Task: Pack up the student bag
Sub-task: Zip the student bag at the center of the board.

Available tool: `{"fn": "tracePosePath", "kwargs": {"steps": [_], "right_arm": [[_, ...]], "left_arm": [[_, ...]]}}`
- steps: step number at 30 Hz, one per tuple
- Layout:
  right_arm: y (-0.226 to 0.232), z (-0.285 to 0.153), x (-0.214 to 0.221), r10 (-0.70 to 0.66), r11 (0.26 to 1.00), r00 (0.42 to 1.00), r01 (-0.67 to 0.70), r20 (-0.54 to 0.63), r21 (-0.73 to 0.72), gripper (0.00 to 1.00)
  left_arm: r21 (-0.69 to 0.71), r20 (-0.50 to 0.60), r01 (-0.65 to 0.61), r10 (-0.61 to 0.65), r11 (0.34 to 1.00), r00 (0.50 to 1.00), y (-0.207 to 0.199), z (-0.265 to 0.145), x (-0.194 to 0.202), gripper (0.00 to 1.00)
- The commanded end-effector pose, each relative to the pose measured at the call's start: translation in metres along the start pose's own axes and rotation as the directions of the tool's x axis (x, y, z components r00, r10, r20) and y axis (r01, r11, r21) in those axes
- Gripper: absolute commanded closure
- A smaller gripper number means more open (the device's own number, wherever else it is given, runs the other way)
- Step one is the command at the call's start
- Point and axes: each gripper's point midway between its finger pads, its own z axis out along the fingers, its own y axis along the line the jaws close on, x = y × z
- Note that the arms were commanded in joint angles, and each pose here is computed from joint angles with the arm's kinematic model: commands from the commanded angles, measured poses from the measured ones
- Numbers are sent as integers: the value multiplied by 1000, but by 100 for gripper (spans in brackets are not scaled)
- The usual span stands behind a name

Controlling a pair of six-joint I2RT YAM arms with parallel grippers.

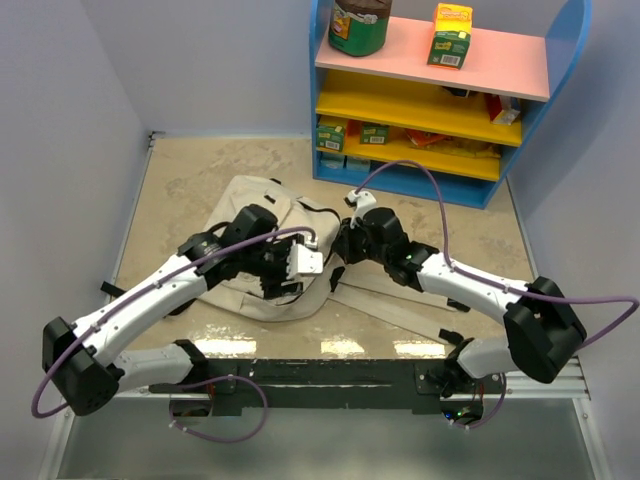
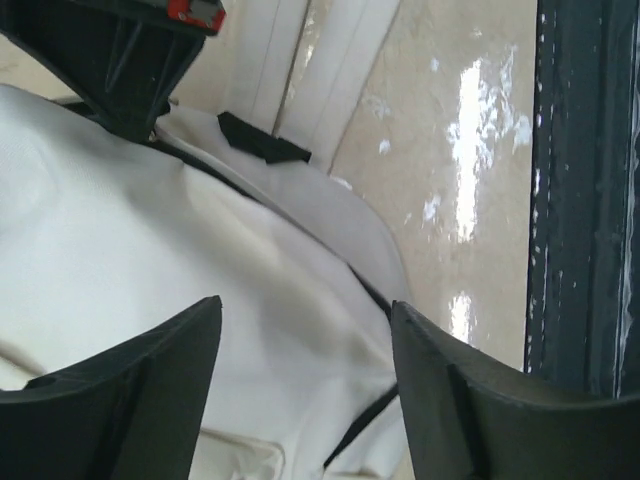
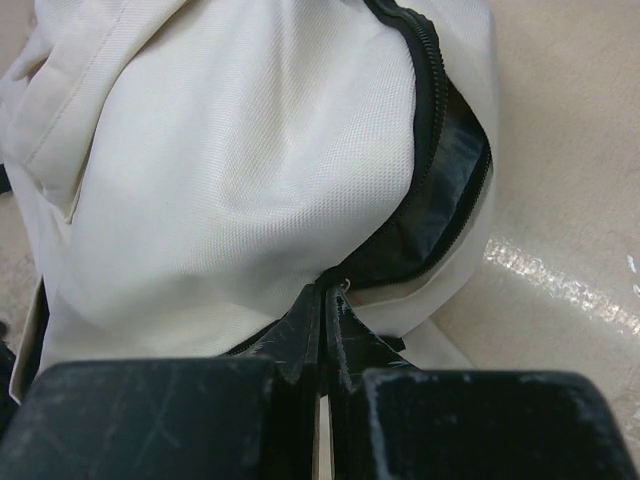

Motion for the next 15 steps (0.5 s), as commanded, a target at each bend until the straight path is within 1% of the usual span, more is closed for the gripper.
{"fn": "tracePosePath", "kwargs": {"steps": [1, 2, 3, 5, 7, 8, 11, 12, 13, 15], "right_arm": [[14, -9, -17, 29, 998, 997, -24, 77, -63, 100], [15, -12, -19, 32, 997, 996, -26, 87, -67, 100], [15, -13, -19, 40, 997, 995, -34, 88, -67, 100], [14, -15, -14, 46, 997, 995, -40, 86, -69, 100], [13, -18, -11, 51, 997, 995, -45, 85, -71, 100], [12, -18, -9, 51, 996, 995, -45, 81, -71, 100], [13, -22, -5, 55, 996, 995, -49, 79, -80, 100], [13, -23, -2, 61, 995, 995, -55, 74, -82, 100], [14, -25, -3, 64, 994, 995, -57, 79, -88, 100], [16, -28, -1, 70, 993, 995, -63, 78, -98, 100]], "left_arm": [[11, 62, 130, -130, 991, 990, 4, 27, -26, 25], [16, 44, 151, -151, 988, 987, 4, 34, -23, 22], [18, 43, 153, -154, 988, 987, 4, 40, -21, 22], [24, 19, 170, -171, 985, 985, 0, 51, -17, 12], [0, 15, 170, -170, 985, 985, 3, 58, -16, 2], [-7, 11, 177, -177, 984, 984, 4, 61, -14, 0], [-49, -1, 180, -181, 982, 984, 11, 69, -12, 0], [-69, 1, 172, -173, 983, 985, 14, 71, -12, 0], [-107, -16, 161, -163, 981, 986, 18, 73, -10, 0], [-140, -37, 132, -139, 981, 990, 23, 80, -6, 0]]}}
